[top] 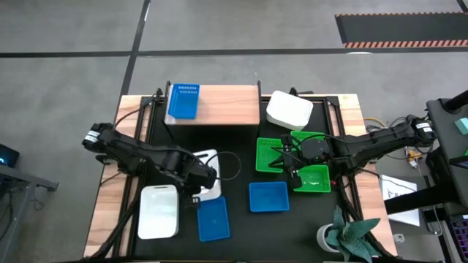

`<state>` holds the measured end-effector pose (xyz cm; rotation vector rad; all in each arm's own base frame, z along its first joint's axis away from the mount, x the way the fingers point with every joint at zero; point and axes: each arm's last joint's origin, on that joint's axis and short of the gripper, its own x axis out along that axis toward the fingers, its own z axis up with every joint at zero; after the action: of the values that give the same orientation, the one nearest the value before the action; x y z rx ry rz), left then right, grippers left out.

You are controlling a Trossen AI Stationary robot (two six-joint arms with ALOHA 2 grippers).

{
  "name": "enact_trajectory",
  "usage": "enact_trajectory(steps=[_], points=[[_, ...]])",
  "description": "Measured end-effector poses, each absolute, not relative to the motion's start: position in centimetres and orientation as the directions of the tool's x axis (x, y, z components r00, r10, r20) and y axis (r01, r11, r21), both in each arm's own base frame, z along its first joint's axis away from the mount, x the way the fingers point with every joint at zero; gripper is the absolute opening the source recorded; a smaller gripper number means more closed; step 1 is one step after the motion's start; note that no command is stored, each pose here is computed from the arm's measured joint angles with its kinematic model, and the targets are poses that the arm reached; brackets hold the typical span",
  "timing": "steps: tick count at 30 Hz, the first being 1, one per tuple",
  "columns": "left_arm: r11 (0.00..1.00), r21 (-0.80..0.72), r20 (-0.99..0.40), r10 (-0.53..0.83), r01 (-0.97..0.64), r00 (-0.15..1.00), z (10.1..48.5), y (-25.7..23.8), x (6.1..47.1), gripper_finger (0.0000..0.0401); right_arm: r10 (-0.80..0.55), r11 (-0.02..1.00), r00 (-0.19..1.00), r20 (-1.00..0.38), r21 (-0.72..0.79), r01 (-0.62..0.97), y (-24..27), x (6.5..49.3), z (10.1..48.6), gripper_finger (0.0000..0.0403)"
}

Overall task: Stack baskets on shelf by color
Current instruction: Put the bottom right white bin on the shelf

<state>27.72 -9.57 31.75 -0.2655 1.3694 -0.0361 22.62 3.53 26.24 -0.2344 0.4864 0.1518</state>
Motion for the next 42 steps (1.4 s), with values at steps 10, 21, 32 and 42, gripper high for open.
enact_trajectory(steps=[10,21,32,42], points=[[0.972,-0.202,-0.928,-0.15,-0.124,0.34,35.6,-9.7,28.6,0.0,0.087,0.961,0.863,-0.497,-0.185,-0.203,3.4,22.1,26.3,0.0009],[1.0,-0.001,-0.918,0.003,-0.01,0.396,38.3,-10.1,32.3,0.0,0.086,0.966,0.861,-0.501,-0.171,-0.196,3.1,20.2,26.9,0.0009],[0.954,0.298,-0.883,0.269,0.017,0.385,40.2,-6.4,33.9,0.0,0.087,0.966,0.867,-0.491,-0.172,-0.195,3.0,19.6,27.0,0.0009],[0.924,0.382,-0.876,0.37,-0.022,0.31,40.0,0.5,34.5,0.0,0.086,0.966,0.861,-0.502,-0.168,-0.194,3.0,19.6,26.9,0.0009]])
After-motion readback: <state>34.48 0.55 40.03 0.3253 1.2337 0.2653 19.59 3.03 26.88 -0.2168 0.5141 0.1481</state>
